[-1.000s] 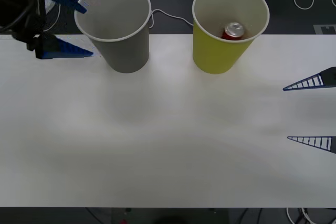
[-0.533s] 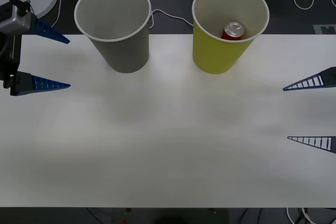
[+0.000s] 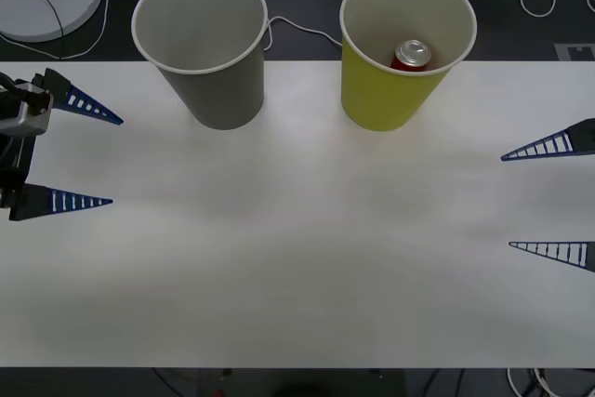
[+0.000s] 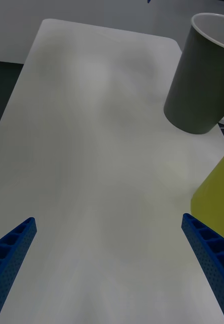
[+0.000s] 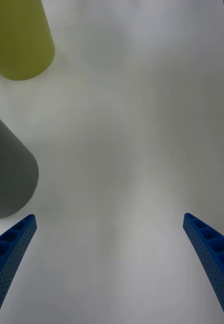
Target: Put the can into the green bin and the plastic bottle into the gray bin
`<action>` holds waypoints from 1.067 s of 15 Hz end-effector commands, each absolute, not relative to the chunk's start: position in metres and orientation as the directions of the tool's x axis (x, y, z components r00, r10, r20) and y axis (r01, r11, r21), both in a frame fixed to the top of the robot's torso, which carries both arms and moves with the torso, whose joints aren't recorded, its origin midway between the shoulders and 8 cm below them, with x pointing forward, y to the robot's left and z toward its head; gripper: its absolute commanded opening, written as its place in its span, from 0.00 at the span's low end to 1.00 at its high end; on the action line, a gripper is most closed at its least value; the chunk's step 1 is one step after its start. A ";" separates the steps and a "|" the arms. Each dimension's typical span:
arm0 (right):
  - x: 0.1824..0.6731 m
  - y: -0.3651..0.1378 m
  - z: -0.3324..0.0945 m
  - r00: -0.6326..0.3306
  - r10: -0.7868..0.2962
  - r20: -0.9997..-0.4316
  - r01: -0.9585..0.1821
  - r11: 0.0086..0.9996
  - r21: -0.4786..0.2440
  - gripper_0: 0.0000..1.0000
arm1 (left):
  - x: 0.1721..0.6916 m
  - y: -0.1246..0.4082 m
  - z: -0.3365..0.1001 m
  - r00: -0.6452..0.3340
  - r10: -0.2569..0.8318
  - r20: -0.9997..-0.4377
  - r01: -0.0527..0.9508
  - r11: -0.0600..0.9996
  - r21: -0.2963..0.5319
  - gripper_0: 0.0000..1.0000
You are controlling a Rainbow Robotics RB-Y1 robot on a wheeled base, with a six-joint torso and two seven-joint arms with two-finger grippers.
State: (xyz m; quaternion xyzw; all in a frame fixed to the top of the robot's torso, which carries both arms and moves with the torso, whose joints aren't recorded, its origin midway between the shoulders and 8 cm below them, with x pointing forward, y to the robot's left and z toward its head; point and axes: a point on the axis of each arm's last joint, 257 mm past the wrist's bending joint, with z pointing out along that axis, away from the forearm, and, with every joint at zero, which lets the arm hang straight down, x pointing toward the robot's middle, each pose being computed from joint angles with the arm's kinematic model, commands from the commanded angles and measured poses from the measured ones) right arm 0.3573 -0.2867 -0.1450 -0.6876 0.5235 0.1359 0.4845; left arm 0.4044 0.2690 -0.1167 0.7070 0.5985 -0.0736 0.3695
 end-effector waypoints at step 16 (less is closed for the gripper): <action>0.357 -0.287 -0.145 0.415 -0.588 -0.694 -0.852 0.018 -0.524 1.00 | 0.395 0.272 -0.151 0.269 0.776 -0.571 0.906 -0.003 0.423 1.00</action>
